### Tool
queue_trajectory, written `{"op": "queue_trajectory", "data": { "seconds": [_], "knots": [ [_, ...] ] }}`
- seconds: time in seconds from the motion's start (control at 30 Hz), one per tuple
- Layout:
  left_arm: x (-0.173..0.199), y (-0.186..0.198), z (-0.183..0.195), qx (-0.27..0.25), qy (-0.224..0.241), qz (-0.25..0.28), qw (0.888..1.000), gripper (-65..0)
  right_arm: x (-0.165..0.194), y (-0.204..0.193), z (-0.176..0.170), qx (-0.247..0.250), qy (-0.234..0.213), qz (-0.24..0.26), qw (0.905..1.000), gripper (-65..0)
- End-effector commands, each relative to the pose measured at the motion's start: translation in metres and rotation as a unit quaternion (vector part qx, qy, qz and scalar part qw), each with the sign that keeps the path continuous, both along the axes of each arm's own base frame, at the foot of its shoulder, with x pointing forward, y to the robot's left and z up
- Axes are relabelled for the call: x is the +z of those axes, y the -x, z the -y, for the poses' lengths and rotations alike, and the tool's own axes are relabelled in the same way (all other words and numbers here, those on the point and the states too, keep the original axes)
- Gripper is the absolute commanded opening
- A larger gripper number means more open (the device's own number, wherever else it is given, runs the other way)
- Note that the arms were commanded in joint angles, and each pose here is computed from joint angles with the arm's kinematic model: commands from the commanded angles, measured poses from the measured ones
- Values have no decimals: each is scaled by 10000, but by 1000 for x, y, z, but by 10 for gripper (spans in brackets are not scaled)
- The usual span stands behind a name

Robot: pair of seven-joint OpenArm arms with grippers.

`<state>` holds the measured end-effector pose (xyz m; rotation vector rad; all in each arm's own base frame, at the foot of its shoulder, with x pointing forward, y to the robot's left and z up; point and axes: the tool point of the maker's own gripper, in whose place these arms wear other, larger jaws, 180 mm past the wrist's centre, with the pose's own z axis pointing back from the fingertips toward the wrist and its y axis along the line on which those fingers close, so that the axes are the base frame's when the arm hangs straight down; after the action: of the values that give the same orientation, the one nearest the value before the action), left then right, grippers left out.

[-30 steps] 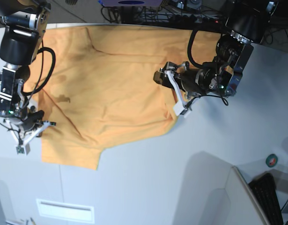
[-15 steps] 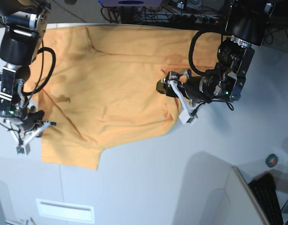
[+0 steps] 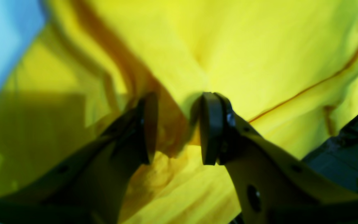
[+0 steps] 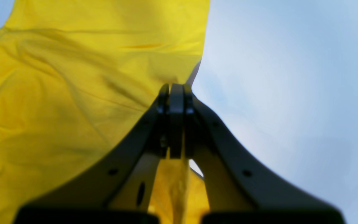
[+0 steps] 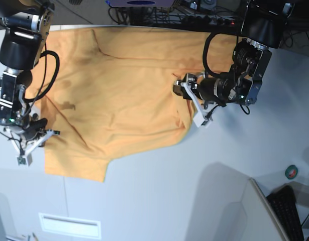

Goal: Layout the t-shirt on the table in an organized manner, then fold the t-shirt properly

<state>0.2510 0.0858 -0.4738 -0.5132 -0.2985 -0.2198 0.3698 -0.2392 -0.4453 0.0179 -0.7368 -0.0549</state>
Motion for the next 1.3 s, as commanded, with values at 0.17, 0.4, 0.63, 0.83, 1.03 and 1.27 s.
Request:
{"op": "queue_trajectory", "data": {
  "seconds": [0.17,0.4,0.63,0.83,1.03,1.27],
  "knots": [
    [12,-12,5,20,144,203,9997,-444,18,-15,6,-25,43,315,9995,-650],
    [11,-11,5,23,142,189,9997,-451,19,-16,5,-11,46,320,9995,-650],
    [9,-9,4,7,110,104,9999,-650,19,-17,6,-18,44,329,9994,-650],
    [23,-16,5,-76,120,309,9994,-650,19,-16,7,-40,40,333,9994,-650],
    [53,-46,-24,-183,-235,852,9959,-650,21,-18,7,-40,40,348,9994,-650],
    [90,-93,-76,-177,-887,1396,9861,-650,34,-29,17,-29,171,478,9987,-650]
  ]
}}
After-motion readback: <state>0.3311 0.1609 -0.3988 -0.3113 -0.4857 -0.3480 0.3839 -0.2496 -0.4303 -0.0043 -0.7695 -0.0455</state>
